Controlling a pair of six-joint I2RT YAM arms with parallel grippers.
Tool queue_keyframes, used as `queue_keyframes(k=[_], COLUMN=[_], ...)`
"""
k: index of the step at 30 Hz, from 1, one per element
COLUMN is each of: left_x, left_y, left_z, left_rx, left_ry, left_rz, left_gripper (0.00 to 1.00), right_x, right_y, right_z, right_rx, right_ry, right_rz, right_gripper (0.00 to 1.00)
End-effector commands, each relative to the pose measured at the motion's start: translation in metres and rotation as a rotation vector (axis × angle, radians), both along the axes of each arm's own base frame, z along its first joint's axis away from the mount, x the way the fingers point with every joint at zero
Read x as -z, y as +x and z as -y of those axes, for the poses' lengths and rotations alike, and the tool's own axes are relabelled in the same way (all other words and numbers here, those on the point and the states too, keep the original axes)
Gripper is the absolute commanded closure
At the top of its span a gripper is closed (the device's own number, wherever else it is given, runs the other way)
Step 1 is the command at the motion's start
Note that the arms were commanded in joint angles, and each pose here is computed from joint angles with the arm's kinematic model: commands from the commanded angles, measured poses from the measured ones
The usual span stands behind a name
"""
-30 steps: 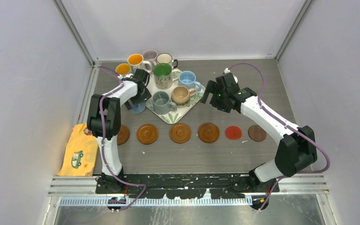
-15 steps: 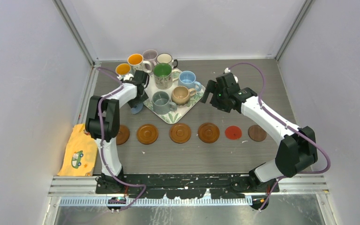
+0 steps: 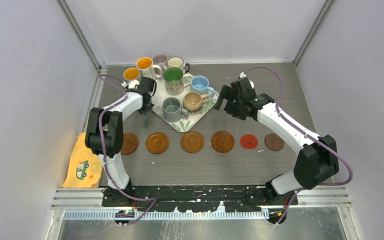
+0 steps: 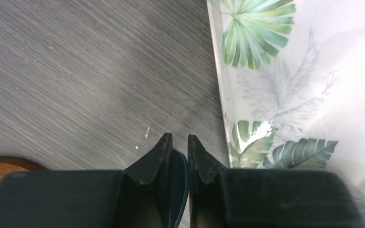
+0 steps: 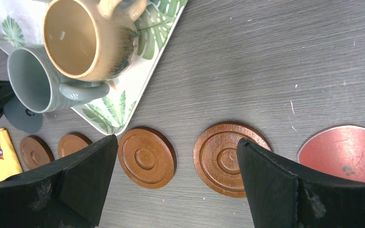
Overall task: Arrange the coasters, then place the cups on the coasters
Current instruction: Pick up the coaster from the tray.
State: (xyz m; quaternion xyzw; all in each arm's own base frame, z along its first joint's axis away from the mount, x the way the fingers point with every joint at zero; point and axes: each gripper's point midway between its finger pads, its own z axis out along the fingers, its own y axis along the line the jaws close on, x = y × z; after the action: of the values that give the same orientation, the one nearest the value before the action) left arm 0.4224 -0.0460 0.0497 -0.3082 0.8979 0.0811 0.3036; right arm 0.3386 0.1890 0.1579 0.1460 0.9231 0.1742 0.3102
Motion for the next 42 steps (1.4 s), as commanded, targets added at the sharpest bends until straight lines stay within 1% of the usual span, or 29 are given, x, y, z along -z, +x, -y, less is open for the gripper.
queue_keyframes(k=[1,6,12,19,25,29,30,33,35,38,42], left_x=[0.001,-0.007,-0.018,-0.043,-0.05,-0.057,-0.06,-0.068,-0.069,-0.065,-0.055], left_y=[-0.02,-0.029,-0.04,-0.048,-0.062,-0.074,-0.079,-0.097,-0.11,-0.129,-0.146], left_z=[0.004,0.003,0.001,-0.003,-0.013,-0.037,-0.048,-0.078,-0.101,-0.133,-0.16], left_rx=[0.005,0.014,0.033,0.078,0.055,-0.002,-0.03,-0.12,-0.191,-0.3,-0.385], left_ry=[-0.042,-0.048,-0.041,-0.017,0.012,0.082,0.114,0.147,0.157,0.135,0.124], left_rz=[-0.036,-0.04,-0.036,-0.015,0.0,-0.015,-0.024,-0.032,-0.028,-0.02,-0.051], left_gripper=[0.88,0.99,1.0,0.99,0.99,0.99,0.99,0.99,1.0,1.0,0.99], right_x=[-0.019,-0.019,-0.019,-0.019,-0.012,-0.01,-0.01,-0.007,-0.006,-0.003,-0.003], right_y=[-0.001,-0.002,-0.003,-0.004,-0.007,-0.01,-0.011,-0.015,-0.019,-0.026,-0.031], right_z=[0.001,0.002,0.001,0.002,-0.002,-0.005,-0.006,-0.011,-0.016,-0.023,-0.032], right_rx=[-0.006,0.0,0.0,-0.002,-0.019,-0.037,-0.043,-0.063,-0.084,-0.12,-0.149], right_ry=[0.012,0.017,0.023,0.023,0.014,0.003,0.003,-0.002,-0.012,-0.038,-0.05], right_rz=[0.064,0.065,0.066,0.065,0.044,0.031,0.028,0.013,0.001,-0.012,-0.013], right_gripper=[0.0,0.0,0.0,0.0,0.0,0.0,0.0,0.0,0.0,0.0,0.0])
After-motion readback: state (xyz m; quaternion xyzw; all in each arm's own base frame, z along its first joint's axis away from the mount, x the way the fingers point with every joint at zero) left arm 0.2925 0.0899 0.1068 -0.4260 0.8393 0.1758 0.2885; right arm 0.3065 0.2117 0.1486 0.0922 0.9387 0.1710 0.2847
